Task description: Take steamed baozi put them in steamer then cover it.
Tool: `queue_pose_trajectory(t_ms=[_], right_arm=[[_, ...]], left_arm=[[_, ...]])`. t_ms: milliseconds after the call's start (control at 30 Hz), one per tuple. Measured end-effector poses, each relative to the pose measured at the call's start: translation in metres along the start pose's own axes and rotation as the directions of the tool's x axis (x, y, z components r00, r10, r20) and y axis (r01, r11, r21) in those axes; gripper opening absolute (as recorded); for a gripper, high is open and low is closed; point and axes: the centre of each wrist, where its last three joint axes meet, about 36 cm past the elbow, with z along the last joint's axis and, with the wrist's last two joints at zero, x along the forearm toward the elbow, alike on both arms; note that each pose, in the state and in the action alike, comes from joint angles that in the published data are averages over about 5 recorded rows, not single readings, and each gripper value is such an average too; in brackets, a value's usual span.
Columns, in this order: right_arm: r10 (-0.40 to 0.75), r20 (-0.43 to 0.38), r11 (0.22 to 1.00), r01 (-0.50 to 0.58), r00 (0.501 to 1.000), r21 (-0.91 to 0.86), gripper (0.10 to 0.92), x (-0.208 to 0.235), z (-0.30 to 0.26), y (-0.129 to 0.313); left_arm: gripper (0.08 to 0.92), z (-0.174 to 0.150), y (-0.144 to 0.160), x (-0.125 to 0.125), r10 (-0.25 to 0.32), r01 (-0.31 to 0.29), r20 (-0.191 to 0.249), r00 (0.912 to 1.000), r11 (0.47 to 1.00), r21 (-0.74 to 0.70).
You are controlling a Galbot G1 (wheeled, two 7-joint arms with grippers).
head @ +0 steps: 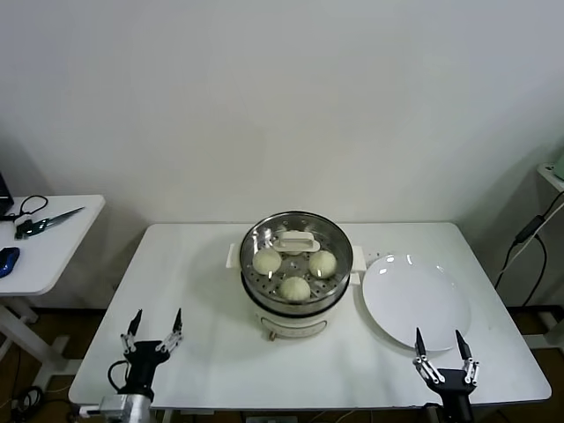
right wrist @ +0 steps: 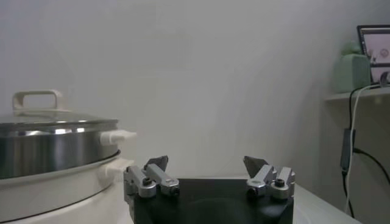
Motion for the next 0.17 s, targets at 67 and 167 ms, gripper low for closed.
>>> queue_pose_trajectory(t_ms=[67,167], right_arm=[[-0.001,0.001,1.0,0.001,1.0,0.0,0.823,-0.0002,-0.0005,-0.0001],[-0.003,0.003,1.0,0.003,1.0,0.0,0.823,-0.0008,-0.0012,-0.0001]], left_arm=[[0.823,0.0033,-0.0019,0.003,0.001,-0.001,-0.003,1.0,1.0,0.008],[0.823,0.0061,-0.0038,0.0058,0.003,-0.003,-0.005,1.0,1.0,0.016]])
